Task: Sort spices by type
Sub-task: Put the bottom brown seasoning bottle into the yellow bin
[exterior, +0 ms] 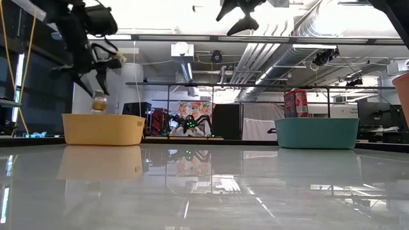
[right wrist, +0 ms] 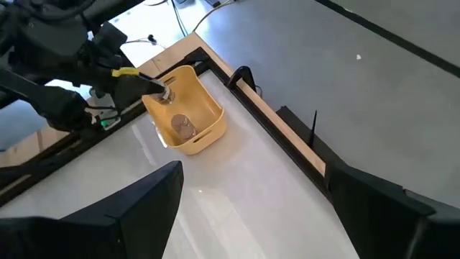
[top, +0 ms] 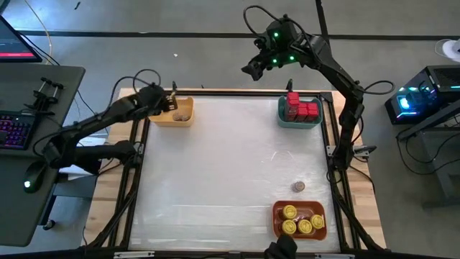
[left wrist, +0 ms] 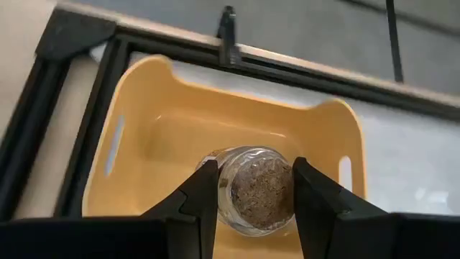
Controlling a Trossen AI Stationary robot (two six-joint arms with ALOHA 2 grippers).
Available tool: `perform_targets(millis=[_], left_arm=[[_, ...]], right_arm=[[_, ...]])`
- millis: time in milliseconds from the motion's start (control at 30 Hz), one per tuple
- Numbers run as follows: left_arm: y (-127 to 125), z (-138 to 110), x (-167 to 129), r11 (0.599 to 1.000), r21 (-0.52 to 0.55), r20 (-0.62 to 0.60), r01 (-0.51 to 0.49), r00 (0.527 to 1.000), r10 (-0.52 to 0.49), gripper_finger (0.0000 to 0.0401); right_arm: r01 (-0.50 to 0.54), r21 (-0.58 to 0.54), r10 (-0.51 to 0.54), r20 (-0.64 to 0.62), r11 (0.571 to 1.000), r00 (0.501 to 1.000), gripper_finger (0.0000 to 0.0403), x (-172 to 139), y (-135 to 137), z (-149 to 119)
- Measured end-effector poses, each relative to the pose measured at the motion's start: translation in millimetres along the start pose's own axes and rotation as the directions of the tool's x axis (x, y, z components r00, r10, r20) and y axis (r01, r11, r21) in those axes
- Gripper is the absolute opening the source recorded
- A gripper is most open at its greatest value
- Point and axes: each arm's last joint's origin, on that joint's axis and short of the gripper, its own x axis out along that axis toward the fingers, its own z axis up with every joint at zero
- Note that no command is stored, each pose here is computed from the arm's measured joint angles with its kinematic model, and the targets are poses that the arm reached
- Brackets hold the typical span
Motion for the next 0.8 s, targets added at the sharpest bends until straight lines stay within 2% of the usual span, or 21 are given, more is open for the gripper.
perform_targets(millis=[100, 267, 367, 500, 800], left_arm=[[5.5, -11.1, 9.8, 0.997, -0.083, 0.034, -0.001, 0.999, 0.004, 0.0111], [12.2, -31.8, 31.7, 0.972, -0.237, 0.012, 0.004, 1.000, -0.001, 0.0111], [11.2, -34.4, 36.7, 0.951, -0.308, 0.067, 0.035, 0.998, -0.016, 0.0111], [11.2, -34.6, 39.5, 0.955, -0.298, 0.093, 0.011, 0.995, 0.017, 0.0111], [10.4, -38.9, 46.9, 0.963, -0.266, 0.048, -0.032, 0.998, 0.047, 0.0116]], right_arm=[[0.002, -0.026, -0.002, 0.000, 1.000, 1.000, 0.0336, 0.0, -0.1, 0.0], [0.003, -0.054, -0.003, 0.001, 0.999, 1.000, 0.0336, 0.0, -0.1, 0.0], [0.003, -0.061, -0.003, 0.001, 0.998, 1.000, 0.0336, 0.0, -0.1, 0.1], [0.002, -0.059, -0.002, 0.001, 0.998, 1.000, 0.0336, 0.0, -0.1, 0.1], [0.003, -0.058, -0.002, 0.002, 0.998, 1.000, 0.0336, 0.0, -0.1, 0.2]])
